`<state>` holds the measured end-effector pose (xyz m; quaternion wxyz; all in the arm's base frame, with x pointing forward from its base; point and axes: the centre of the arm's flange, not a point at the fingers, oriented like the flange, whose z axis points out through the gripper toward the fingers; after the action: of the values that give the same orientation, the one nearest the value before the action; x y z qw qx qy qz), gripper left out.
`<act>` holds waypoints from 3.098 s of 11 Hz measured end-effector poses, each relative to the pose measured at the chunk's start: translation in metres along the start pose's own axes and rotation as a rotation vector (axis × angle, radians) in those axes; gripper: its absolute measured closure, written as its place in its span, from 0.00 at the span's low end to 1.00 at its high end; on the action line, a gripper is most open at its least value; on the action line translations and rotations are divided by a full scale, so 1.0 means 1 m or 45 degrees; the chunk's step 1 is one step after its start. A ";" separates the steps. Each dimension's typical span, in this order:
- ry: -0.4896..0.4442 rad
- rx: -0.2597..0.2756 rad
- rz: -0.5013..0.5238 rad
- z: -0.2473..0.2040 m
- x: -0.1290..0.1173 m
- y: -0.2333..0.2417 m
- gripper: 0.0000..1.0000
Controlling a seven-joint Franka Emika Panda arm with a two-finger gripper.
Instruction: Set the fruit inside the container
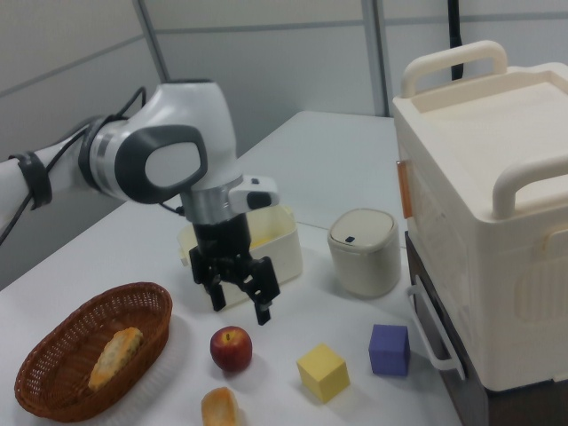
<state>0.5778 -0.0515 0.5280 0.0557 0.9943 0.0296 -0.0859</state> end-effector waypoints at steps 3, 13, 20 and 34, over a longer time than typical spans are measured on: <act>-0.009 0.060 -0.103 0.038 0.020 -0.072 0.00; 0.003 -0.001 -0.065 0.165 0.091 -0.178 0.00; 0.096 -0.059 -0.030 0.046 0.084 -0.148 0.18; 0.706 0.057 -0.035 0.000 0.134 -0.247 0.00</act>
<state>0.6927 0.2005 0.4781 0.0224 0.9803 0.0551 0.1881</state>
